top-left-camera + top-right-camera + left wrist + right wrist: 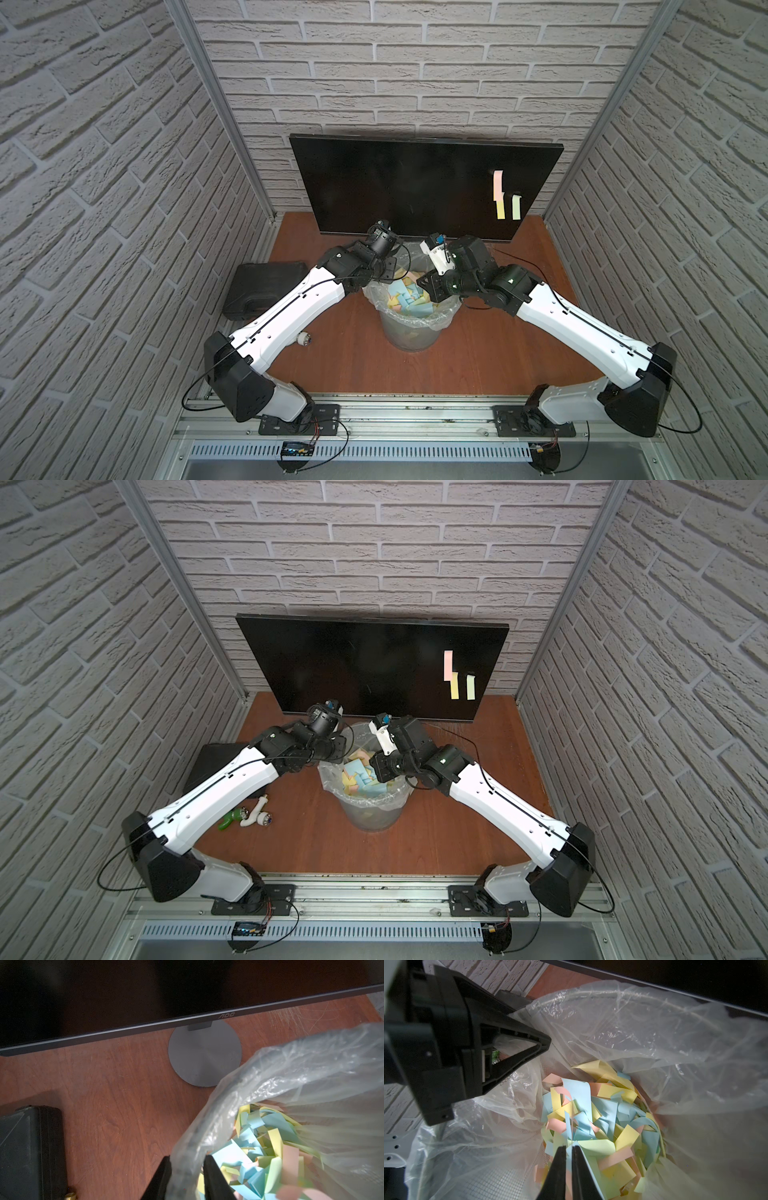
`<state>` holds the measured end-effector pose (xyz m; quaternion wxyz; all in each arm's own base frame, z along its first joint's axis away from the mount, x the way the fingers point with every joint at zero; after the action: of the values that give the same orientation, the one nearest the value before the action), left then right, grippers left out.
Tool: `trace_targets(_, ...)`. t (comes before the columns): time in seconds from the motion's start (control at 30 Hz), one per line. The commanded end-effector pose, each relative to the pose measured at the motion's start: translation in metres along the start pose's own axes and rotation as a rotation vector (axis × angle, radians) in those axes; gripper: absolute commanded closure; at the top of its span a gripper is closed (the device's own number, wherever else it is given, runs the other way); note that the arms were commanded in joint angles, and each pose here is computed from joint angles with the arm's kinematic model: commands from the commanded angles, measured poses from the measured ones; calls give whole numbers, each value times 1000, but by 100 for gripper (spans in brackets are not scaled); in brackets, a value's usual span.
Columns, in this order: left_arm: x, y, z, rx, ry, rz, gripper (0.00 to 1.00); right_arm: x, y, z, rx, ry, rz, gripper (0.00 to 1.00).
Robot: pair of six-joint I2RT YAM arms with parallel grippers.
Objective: Remove the sticky note from the monitor
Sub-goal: Place the sticky note in the trash bin.
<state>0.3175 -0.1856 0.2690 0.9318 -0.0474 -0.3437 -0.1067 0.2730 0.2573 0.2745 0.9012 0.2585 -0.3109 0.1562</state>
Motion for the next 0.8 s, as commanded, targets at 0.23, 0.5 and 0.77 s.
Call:
trace_targets(0.23, -5, -8, -5, -26, 14, -1, 70, 20, 13, 15, 30, -77, 1, 59)
trace_targets(0.5, -6, -7, -4, -25, 12, 0, 70, 25, 21, 21, 73, -92, -10, 54)
trace_targets(0.77, -6, -8, -4, -28, 12, 2, 70, 21, 37, 16, 201, -69, -24, 51)
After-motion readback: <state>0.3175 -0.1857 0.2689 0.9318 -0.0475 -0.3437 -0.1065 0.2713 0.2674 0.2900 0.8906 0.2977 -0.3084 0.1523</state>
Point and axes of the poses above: each gripper's point midway between its finger pads, its own z axis back along the fingers, its own y axis along the line the jaws close on, x = y × z, the point moved 3 cm from there along z, back along the fingers, and after that the axes turned 4 degrees about -z, right-handed, at the moved point
